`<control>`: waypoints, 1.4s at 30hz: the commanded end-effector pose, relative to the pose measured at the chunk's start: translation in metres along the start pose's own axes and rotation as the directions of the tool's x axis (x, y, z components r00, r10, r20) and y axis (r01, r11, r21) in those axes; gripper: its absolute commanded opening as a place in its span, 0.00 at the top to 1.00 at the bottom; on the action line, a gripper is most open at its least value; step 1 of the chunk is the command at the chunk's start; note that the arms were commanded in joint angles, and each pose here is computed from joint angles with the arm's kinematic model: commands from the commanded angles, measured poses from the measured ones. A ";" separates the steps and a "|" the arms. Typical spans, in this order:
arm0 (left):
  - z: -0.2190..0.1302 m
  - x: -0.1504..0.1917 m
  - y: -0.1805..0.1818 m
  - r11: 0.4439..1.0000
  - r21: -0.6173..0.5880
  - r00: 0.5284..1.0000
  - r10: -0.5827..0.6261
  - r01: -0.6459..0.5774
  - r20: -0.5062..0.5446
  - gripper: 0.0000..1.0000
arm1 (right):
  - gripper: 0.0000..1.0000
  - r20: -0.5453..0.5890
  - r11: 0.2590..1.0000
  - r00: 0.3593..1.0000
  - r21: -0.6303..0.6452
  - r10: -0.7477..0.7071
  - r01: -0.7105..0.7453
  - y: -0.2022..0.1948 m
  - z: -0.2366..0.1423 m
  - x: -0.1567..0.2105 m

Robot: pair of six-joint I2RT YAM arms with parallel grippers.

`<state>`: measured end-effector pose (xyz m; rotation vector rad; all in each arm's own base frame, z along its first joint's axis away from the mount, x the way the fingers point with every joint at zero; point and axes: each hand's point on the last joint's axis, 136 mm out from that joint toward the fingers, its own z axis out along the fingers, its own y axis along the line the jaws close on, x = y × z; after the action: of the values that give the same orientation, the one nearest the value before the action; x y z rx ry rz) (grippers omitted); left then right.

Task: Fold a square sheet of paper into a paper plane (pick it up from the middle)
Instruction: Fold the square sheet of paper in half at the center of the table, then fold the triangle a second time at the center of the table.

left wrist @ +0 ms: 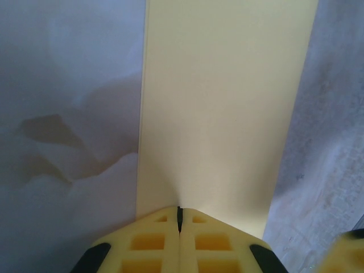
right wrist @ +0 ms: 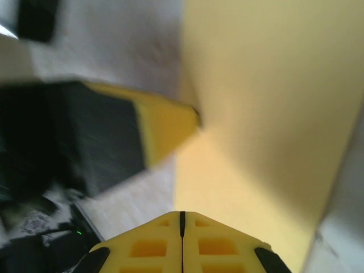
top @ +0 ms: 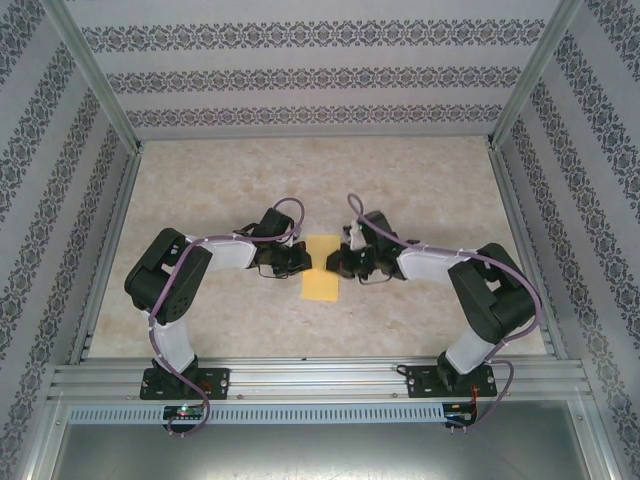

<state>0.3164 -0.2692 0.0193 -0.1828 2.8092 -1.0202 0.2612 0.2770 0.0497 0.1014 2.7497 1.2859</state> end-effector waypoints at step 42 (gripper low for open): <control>-0.070 -0.009 -0.013 0.997 -0.071 0.968 0.044 -0.027 0.249 0.88 | 0.33 0.629 0.982 0.759 0.178 -0.167 0.069 0.001 -0.155 -0.034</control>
<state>0.3063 -0.2384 0.0677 -0.2147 2.6786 -0.8353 0.2712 0.1371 0.1359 0.3331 2.2002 0.6867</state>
